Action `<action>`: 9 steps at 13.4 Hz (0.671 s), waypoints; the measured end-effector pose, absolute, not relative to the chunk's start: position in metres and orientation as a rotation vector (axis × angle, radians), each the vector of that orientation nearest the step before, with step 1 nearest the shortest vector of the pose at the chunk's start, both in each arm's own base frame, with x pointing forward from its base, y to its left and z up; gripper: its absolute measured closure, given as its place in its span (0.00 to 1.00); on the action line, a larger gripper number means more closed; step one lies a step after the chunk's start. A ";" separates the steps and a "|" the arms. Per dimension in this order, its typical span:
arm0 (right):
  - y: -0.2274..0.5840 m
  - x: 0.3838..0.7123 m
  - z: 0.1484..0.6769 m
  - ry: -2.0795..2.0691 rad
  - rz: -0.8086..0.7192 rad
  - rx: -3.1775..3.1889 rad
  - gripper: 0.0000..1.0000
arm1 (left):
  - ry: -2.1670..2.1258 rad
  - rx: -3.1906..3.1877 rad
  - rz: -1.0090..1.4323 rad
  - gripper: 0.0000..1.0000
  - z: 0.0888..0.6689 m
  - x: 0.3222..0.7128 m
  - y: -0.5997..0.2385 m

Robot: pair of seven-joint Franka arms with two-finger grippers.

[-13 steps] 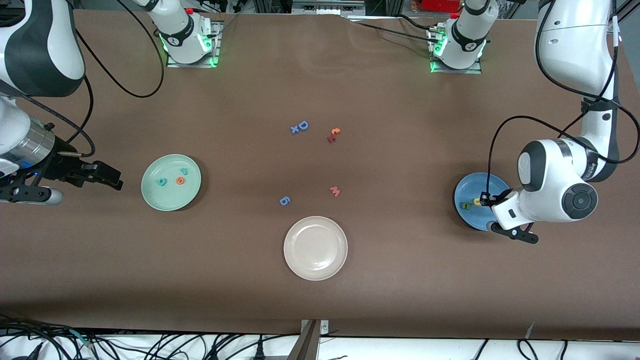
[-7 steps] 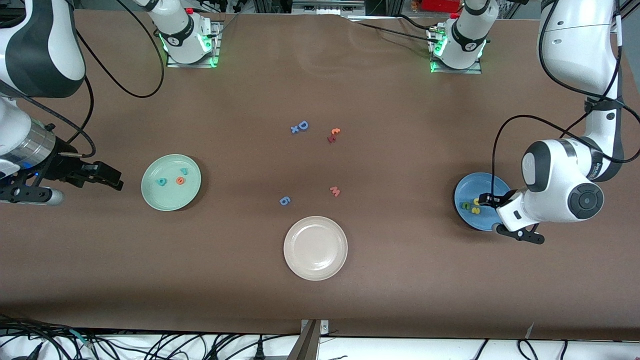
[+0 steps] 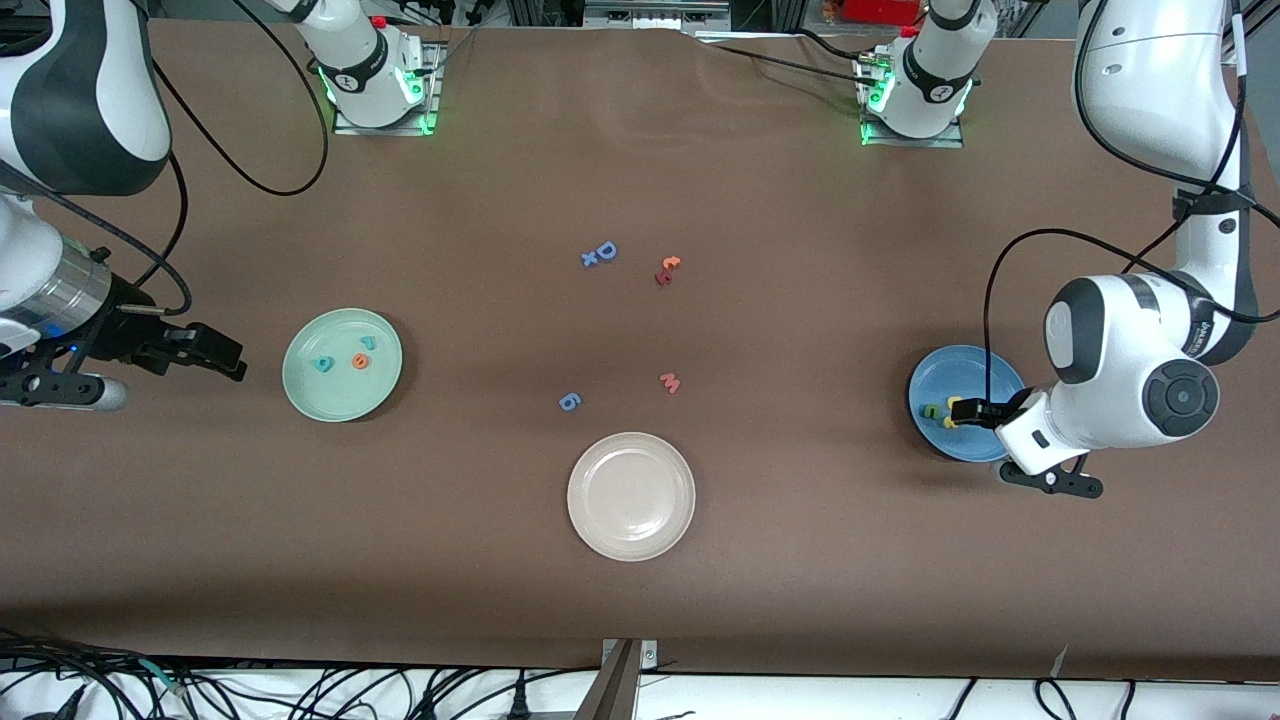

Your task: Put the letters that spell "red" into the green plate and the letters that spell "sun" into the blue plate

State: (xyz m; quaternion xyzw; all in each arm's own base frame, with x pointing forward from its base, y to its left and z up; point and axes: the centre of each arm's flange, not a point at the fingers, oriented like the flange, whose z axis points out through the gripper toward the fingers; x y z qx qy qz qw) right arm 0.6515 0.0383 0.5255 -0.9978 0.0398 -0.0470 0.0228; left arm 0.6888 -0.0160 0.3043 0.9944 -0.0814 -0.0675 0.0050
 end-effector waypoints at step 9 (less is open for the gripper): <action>0.038 0.652 0.525 0.123 -0.145 -3.090 0.00 | -0.076 3.116 -0.017 0.00 0.451 0.664 -0.023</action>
